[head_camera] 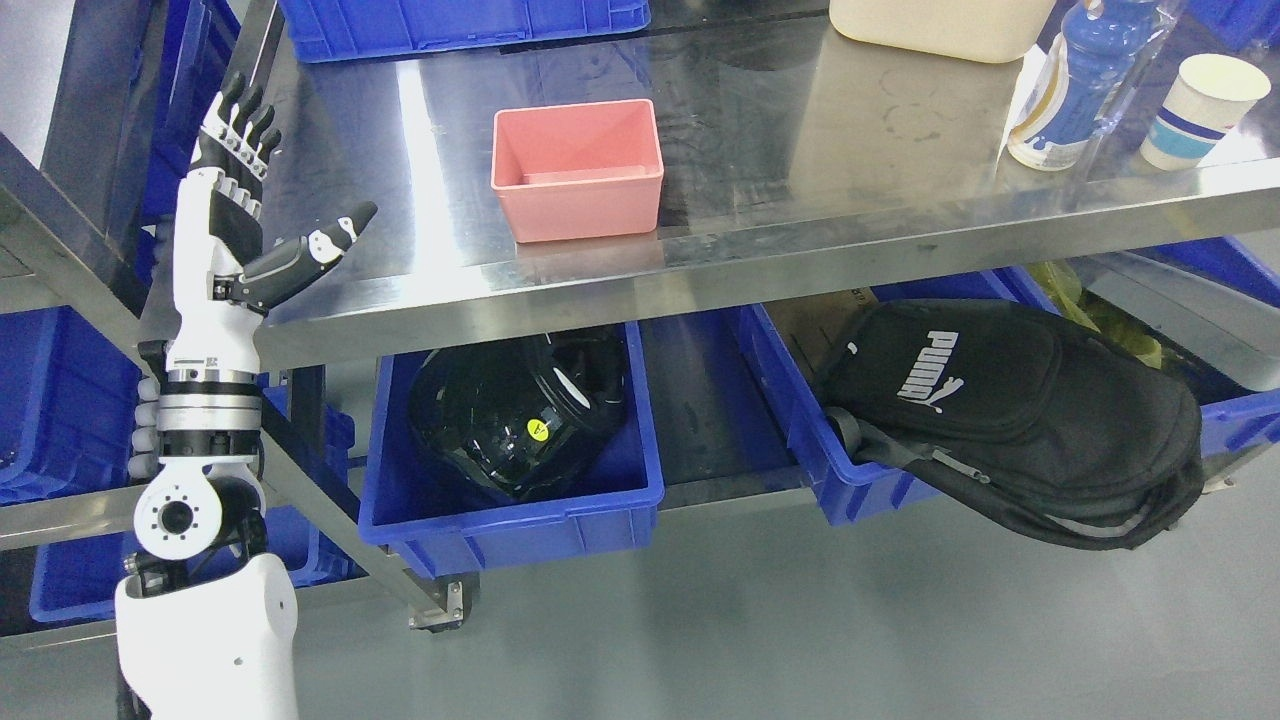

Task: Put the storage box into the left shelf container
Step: 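Raise the left hand and reach toward the pink box on the table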

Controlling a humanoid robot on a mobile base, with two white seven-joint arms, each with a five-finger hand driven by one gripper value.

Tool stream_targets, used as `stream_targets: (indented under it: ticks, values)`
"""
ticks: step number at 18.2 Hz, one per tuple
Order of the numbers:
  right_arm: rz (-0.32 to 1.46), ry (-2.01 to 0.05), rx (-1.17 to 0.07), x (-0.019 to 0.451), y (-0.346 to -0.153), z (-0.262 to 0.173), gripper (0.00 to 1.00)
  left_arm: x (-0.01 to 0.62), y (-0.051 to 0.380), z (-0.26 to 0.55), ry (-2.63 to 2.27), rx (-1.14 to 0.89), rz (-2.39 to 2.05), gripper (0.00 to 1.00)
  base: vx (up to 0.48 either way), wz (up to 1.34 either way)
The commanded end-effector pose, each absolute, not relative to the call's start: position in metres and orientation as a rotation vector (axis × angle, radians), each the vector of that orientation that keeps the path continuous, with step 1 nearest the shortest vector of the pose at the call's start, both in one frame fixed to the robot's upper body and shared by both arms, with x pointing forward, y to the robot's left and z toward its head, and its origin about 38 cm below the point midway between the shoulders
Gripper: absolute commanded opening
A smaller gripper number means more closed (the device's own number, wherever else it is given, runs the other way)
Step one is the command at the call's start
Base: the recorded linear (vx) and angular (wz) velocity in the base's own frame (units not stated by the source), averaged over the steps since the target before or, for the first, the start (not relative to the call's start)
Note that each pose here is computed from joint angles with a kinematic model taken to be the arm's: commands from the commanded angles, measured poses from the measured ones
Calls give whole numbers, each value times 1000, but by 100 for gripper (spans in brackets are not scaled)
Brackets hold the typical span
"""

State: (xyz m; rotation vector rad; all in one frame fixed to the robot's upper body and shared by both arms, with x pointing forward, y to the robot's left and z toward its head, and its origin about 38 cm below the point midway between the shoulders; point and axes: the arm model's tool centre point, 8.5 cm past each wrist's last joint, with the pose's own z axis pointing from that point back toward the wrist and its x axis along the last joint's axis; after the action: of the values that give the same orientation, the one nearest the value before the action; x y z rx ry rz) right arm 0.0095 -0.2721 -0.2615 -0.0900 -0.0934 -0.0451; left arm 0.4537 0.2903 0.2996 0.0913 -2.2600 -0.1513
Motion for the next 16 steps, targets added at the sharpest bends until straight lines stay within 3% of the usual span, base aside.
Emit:
stream_targets:
  ticks: [1,7,12,16]
  values:
    - [-47,-104,-108,11,-284,-261,100,453,291,304,-2276,70,-169,100,0,0]
    - [-47,-104,-108,11,-284,-261,100,457,301,351,-2355,88,-310,100,0,0]
    - [-47,-104,-108,11,-284,-261,100,465,312,409,-2223,118,-908,99,0,0]
    - [-47,-104,-108,11,-284,-261,100,486,286,442,-2008,93,-1188,99,0,0]
